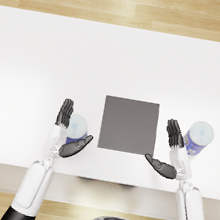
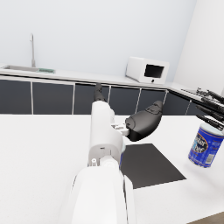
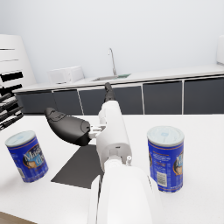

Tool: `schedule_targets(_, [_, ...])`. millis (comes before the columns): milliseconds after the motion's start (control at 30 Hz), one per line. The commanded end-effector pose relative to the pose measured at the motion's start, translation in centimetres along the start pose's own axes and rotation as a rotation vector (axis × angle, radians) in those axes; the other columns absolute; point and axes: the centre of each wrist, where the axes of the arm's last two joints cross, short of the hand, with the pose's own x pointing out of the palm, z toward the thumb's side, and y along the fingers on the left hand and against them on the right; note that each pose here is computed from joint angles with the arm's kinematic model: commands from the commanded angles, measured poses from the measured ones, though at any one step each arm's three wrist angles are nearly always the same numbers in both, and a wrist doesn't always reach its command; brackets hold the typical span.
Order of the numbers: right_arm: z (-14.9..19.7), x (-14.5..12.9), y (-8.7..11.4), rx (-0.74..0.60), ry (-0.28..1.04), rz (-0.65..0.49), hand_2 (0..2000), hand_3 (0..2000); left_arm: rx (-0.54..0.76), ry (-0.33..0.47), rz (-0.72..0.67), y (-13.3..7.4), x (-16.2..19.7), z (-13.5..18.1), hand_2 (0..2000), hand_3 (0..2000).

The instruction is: Pick up the blue can on the left and place it in the middle, then pick up the blue can on the right and place it on top of the can in the middle

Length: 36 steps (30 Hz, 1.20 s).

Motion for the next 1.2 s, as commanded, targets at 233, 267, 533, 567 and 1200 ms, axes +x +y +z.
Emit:
schedule_targets(233, [0.0,0.0,0.0,0.0,0.0,0.0,0,0,0.0,0.0,0.0,0.0,0.0,0.0,0,0])
schedule_targets(267, [0.0,0.0,0.0,0.0,0.0,0.0,0,0,0.0,0.0,0.0,0.0,0.0,0.0,0,0])
schedule_targets(533, [0.0,0.0,0.0,0.0,0.0,0.0,0,0,0.0,0.0,0.0,0.0,0.0,0.0,0,0])
schedule_targets(567, [0.0,0.0,0.0,0.0,0.0,0.0,0,0,0.0,0.0,0.0,0.0,0.0,0.0,0,0])
schedule_targets(1200, [3.6,-3.8,0.0,-0.23,0.311,-0.308,0,0,0.192,0.338,0.048,-0.3,-2.3,1.8,0,0])
